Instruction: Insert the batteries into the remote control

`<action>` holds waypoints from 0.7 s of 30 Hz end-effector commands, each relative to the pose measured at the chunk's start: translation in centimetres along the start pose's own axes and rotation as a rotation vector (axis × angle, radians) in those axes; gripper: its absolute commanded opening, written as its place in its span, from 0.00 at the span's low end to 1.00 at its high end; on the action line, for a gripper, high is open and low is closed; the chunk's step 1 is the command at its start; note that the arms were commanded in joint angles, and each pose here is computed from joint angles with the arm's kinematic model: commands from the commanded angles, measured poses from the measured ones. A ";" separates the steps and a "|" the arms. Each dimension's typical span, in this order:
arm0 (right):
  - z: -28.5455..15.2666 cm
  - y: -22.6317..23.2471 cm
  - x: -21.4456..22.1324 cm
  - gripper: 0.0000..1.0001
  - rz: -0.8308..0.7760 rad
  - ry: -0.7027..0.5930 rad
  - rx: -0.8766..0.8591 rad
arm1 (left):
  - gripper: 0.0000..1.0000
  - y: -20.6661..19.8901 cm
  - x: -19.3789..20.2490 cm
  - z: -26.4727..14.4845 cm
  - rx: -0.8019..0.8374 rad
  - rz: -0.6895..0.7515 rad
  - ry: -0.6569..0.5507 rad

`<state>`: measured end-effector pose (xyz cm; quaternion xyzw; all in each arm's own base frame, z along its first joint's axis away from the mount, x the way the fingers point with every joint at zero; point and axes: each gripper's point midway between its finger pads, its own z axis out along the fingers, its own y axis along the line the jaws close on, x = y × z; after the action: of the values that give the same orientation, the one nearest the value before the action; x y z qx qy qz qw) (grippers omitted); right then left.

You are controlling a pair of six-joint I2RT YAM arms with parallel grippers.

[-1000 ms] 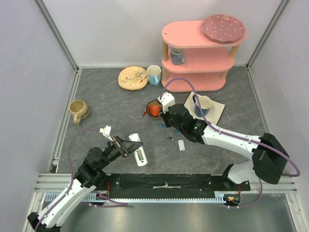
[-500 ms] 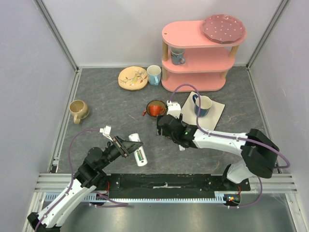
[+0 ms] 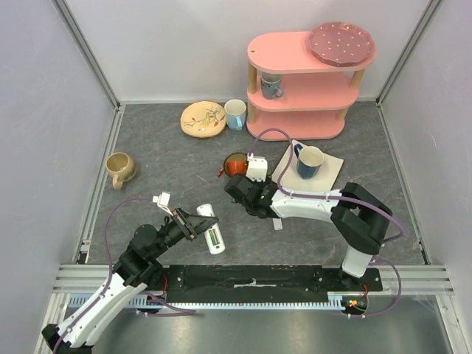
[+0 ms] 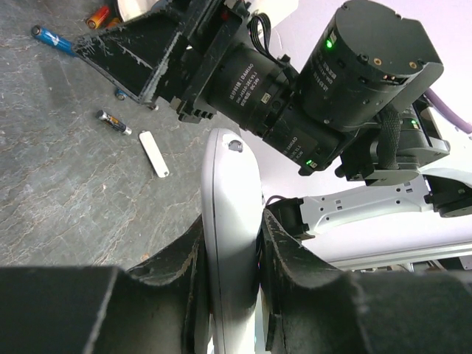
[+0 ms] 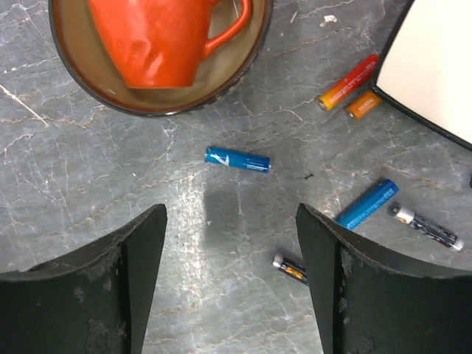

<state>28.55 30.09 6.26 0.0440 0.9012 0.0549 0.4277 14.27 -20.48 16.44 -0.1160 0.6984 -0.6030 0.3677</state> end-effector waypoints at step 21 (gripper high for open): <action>4.7 0.3 -0.7 0.78 0.004 -0.017 0.099 | 0.02 0.9 0.1 0.0 0.000 0.015 -0.015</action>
<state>30.94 30.23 2.80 0.0481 0.9105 0.0107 0.4106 14.23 -20.42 15.54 -0.1207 0.7107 -0.5927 0.3592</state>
